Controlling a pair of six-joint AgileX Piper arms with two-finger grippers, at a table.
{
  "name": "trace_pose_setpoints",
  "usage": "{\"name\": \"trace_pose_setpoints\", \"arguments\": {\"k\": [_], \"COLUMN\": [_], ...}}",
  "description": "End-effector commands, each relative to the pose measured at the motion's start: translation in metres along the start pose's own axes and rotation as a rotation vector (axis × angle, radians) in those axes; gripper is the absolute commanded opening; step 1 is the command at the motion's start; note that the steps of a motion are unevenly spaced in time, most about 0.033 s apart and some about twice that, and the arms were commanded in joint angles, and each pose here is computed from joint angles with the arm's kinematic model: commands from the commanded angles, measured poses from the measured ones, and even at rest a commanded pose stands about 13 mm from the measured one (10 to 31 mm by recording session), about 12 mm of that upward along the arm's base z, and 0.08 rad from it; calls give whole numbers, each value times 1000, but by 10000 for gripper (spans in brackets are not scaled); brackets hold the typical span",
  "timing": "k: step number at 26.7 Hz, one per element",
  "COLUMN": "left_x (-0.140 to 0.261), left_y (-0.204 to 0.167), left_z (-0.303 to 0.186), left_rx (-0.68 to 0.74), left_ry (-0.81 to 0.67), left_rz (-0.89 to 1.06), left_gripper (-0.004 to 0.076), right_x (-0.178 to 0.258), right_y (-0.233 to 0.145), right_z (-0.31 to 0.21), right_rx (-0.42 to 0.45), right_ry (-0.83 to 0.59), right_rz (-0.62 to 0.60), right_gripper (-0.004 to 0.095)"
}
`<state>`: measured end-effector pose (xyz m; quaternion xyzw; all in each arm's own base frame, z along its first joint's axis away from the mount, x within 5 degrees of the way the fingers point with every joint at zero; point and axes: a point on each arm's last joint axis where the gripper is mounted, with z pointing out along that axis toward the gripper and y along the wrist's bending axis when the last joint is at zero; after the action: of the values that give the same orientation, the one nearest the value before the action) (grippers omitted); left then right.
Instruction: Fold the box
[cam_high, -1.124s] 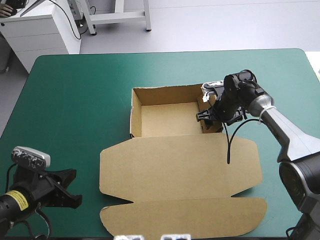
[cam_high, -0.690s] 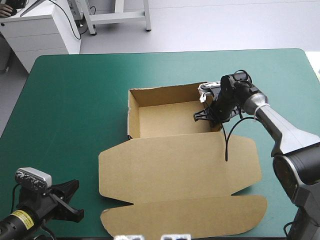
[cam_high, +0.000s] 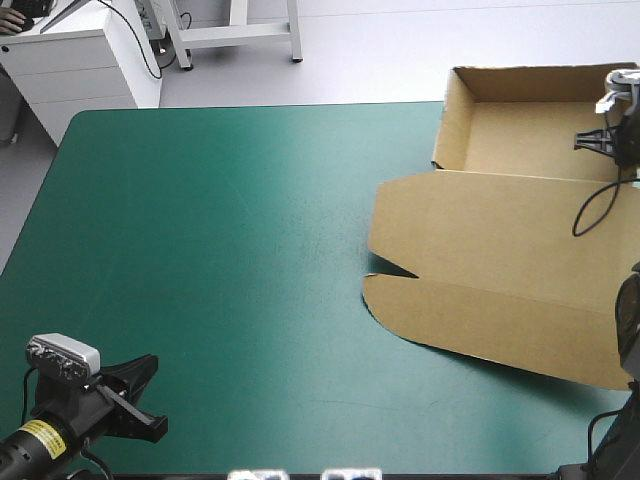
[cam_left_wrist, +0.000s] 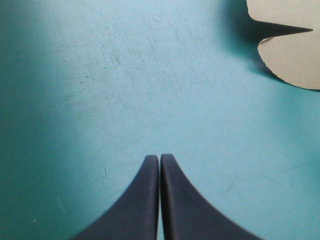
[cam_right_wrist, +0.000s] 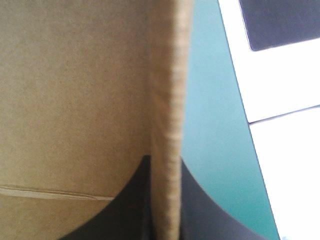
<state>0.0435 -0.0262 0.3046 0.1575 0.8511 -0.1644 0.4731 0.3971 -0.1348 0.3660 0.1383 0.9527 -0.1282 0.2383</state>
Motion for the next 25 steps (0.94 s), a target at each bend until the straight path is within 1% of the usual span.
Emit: {"name": "trace_pose_setpoints", "arguments": {"k": [1,2,3,4,5,6,11,13,14,16,17,20,22,24,25], "left_x": [-12,-12,-12,-12,-12,-12,-12,-12,-12,-12,-12,-12,-12,-12,-12], "left_y": [-2,-2,-2,-2,-2,-2,-2,-2,-2,-2,-2,-2,-2,-2,-2], "left_z": [-3,-3,-3,-3,-3,-3,-3,-3,-3,-3,-3,-3,-3,-3,-3], "left_rx": [14,14,14,14,14,13,11,11,11,12,12,12,12,14,13], "left_ry": [-82,-82,-82,-82,-82,-83,-81,-79,-79,-78,-78,-78,-78,-78,-78], "left_rz": [-6,-6,-6,-6,-6,-7,-5,-5,-5,-7,-7,-7,-7,-8,-8], "left_gripper": [-8,-8,-8,-8,-8,-8,-8,-8,-8,-8,-8,-8,-8,-8,-8], "right_x": [-3,-1,0,2,3,4,5,5,5,5,5,4,5,5,5], "right_y": [-36,-43,-45,-46,-44,-41,-40,-40,-40,-39,-38,-37,-40,-45,-47], "right_z": [5,20,29,39,47,55,62,62,62,62,61,60,59,51,45], "right_rx": [6,-23,-74,-144,-192,-220,-228,-226,-226,-254,-268,-275,-247,-197,-177], "right_ry": [-32,-4,15,39,54,82,97,97,97,93,90,85,87,79,70], "right_rz": [85,108,126,133,122,109,115,110,104,107,105,96,92,101,105], "right_gripper": [-20,-20,-20,-19,-12,-12,-11,14,45,147,218,478,663,766,792]}}
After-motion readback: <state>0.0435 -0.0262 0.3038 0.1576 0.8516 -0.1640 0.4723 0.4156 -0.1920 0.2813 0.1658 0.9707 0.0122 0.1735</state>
